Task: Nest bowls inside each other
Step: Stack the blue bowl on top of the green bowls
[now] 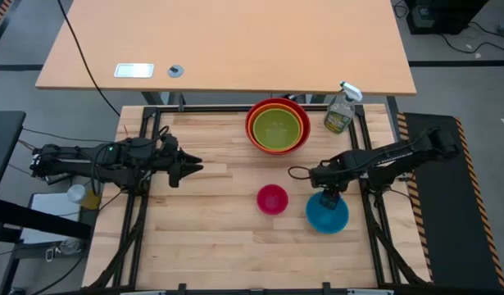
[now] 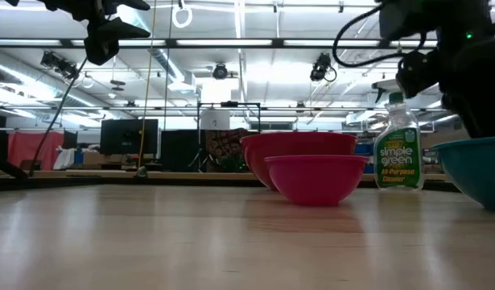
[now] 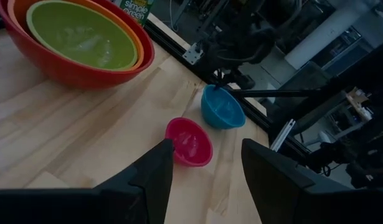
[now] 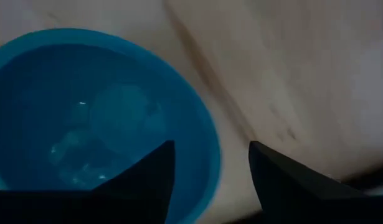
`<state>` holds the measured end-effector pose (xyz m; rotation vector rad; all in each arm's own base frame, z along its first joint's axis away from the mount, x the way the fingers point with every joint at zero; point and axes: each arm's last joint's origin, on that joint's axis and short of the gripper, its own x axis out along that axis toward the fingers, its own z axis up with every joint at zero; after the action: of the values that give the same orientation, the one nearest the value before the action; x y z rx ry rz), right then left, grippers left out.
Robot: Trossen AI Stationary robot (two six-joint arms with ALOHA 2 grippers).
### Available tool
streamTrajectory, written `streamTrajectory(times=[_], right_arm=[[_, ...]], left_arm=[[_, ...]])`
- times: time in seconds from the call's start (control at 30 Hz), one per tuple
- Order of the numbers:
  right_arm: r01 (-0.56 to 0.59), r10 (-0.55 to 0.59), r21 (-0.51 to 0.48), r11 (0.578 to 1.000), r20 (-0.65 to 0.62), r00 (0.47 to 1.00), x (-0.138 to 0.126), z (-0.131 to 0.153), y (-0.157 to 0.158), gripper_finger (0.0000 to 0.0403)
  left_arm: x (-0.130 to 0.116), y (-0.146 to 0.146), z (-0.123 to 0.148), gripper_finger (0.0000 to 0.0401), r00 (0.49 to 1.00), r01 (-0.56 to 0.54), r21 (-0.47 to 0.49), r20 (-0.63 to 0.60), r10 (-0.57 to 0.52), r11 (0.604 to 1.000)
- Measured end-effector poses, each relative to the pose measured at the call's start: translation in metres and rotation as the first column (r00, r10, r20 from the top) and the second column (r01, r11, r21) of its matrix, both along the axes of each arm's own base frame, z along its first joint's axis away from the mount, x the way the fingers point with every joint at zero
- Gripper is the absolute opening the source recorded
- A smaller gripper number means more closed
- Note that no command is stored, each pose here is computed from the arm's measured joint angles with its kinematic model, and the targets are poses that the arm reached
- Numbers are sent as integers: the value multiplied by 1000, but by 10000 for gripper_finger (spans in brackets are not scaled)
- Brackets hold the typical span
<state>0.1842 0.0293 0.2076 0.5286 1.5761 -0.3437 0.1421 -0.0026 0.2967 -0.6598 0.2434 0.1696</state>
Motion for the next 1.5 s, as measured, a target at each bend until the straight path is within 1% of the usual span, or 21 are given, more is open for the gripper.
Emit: streamTrajectory(times=[0.1, 0.2, 0.37, 0.5, 0.63, 0.73, 0.8, 1.03, 1.2, 1.27, 1.4, 1.5], right_arm=[[-28, 28, 33, 999, 1, 1000, -3, -11, 0, 207], [-29, 29, 28, 999, -19, 999, -9, -25, -1, 202], [-2, 2, 25, 1000, -4, 1000, -13, -42, -2, 174], [18, -18, 27, 999, 15, 1000, -12, -45, -2, 131], [40, -40, 14, 999, 24, 999, -12, -46, -2, 73], [47, -49, 44, 998, 50, 998, -9, -43, -1, 32], [47, -50, 60, 997, 58, 997, -8, -43, 0, 15], [84, -89, 74, 994, 65, 994, -5, -40, 0, 14], [88, -92, 45, 995, 92, 992, 1, -26, 0, 14], [95, -100, 51, 994, 110, 989, 3, -19, -1, 14], [138, -148, 74, 988, 155, 977, 5, -4, -6, 14], [188, -197, 63, 980, 211, 957, 8, 8, -14, 15]], left_arm=[[1, 0, -1, 192, 1000, 0, 1, -13, 0, 1000], [3, 0, -3, 192, 1000, 0, 1, -21, 0, 1000], [5, 0, -4, 192, 999, 0, 2, -35, 0, 1000], [5, 0, -4, 192, 999, 0, 2, -34, 0, 1000], [6, 0, -4, 192, 999, 0, 2, -36, 0, 1000], [5, 0, -4, 192, 999, 0, 3, -38, 0, 1000], [5, 0, -4, 192, 999, 0, 3, -37, 0, 1000], [6, 0, -4, 192, 999, 0, 2, -36, 0, 1000], [6, 0, -4, 192, 999, 0, 2, -36, 0, 1000], [6, 0, -4, 192, 999, 0, 2, -36, 1, 1000], [6, 0, -4, 192, 999, -1, 2, -36, 1, 1000], [6, 0, -4, 192, 999, -2, -3, -36, 2, 1000]])
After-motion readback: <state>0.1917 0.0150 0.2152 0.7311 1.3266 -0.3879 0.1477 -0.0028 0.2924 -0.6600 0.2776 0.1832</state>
